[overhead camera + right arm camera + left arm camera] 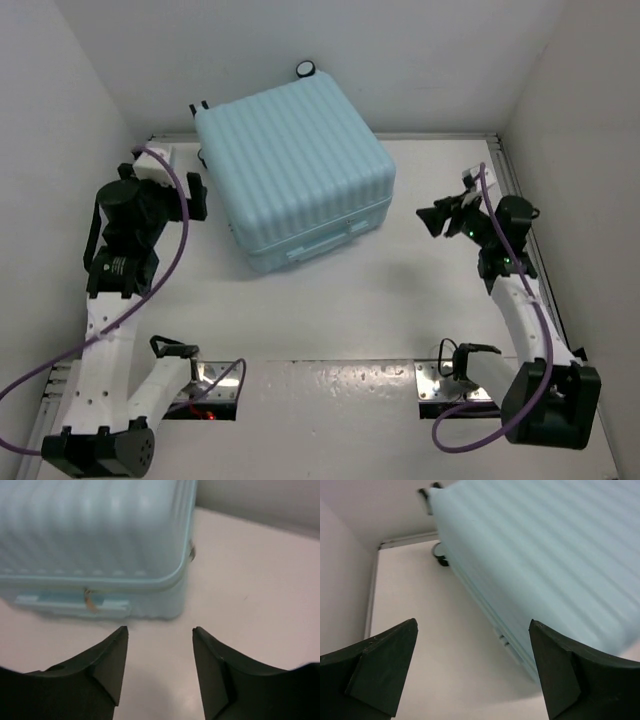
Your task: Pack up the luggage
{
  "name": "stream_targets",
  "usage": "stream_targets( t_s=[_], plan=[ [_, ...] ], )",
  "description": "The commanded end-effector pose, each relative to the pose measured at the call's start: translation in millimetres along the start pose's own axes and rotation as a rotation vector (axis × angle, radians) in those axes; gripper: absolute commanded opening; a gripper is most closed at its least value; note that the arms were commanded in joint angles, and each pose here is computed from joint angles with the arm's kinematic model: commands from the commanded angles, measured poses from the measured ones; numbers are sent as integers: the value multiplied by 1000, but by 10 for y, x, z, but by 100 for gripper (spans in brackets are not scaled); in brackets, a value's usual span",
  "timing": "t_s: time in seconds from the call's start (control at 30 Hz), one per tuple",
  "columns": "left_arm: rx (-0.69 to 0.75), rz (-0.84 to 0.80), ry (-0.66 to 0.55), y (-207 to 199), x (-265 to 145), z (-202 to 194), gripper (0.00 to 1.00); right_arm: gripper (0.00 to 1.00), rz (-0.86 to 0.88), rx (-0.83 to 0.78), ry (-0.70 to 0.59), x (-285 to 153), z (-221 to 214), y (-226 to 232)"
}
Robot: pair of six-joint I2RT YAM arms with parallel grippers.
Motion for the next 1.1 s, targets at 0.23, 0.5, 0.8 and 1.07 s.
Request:
stream_targets(
  t_s=[0.23, 0.5, 0.8, 1.07],
  plan=[
    [297, -273, 105, -582, -176, -599, 99, 42, 7, 152, 116, 193, -955, 862],
    [343, -255, 142, -674, -192, -772, 99, 83, -83, 123, 132, 625, -1117, 1261],
    [310, -238, 141, -711, -159, -826, 99, 59, -286, 125, -9, 916, -1034, 1308],
    [307, -235, 140, -753, -109, -839, 99, 55, -280, 116, 4, 1192, -1049, 1311]
  ],
)
Point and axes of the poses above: each gripper's point midway between its finger pads, its own x axis out along the fingers, its own y axis along the line the jaws close on, z = x × y, the point moved 10 cm from there along -x, back along the fingers, and after that the axes turned 10 degrees about x, right-handed, at the moved point
